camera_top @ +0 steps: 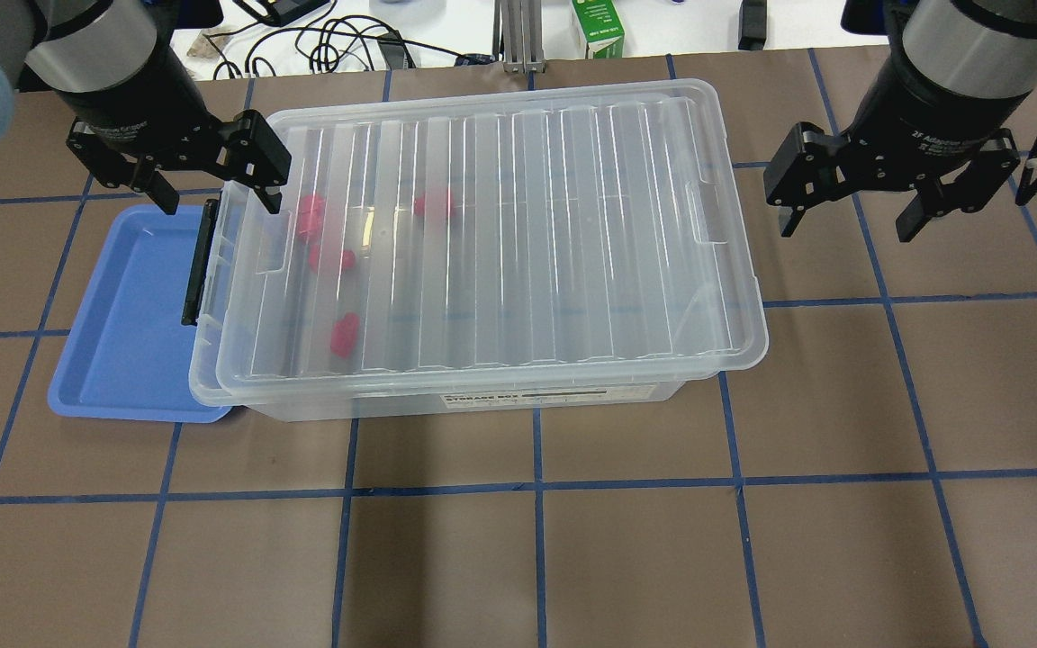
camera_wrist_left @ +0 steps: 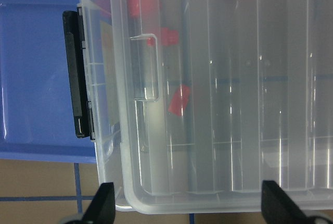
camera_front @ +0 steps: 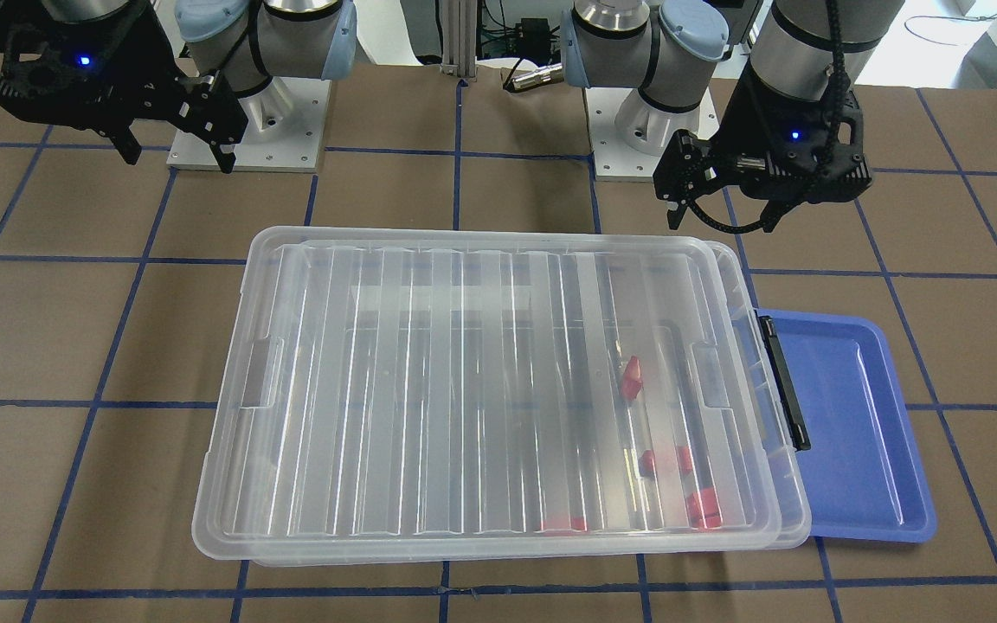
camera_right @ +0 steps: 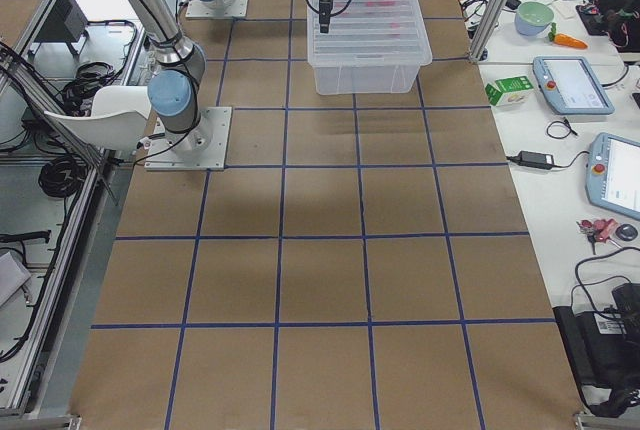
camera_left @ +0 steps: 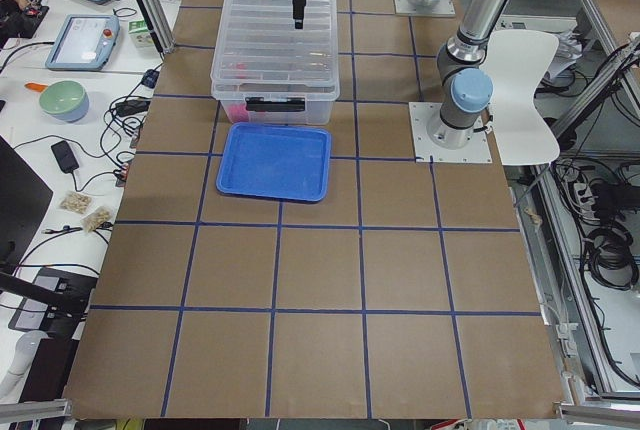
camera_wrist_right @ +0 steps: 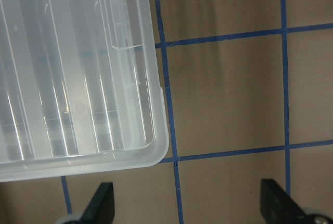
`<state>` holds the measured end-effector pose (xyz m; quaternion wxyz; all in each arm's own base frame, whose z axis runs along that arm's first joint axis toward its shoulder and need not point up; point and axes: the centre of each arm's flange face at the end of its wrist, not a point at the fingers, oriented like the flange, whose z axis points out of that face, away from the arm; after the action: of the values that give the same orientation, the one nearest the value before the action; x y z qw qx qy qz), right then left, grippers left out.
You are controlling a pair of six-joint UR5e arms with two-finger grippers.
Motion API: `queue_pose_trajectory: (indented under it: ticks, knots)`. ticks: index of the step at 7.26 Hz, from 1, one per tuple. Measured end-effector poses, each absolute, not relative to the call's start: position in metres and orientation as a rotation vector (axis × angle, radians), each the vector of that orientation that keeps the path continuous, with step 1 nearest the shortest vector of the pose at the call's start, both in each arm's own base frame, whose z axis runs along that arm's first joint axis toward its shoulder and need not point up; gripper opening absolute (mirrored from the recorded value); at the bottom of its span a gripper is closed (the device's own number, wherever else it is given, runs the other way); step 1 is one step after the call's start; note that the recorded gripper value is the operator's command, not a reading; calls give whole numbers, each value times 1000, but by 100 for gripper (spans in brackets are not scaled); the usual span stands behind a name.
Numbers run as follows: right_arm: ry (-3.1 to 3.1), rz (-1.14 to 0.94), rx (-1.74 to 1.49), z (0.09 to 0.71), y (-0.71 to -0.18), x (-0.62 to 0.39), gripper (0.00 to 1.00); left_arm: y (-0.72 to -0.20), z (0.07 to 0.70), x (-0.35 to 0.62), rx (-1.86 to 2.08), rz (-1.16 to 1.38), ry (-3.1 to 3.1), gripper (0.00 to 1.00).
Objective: Place red block in blue tray from box
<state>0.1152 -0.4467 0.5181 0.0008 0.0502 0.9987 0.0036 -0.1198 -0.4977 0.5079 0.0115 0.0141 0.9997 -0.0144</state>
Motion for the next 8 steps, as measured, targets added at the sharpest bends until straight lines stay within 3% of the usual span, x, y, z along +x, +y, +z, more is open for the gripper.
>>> queue_pose_trajectory:
  ticks: [8]
  knots:
    - [3131,51,153,511,-450,112,100,-497,505,-120,46,-36,3118,100]
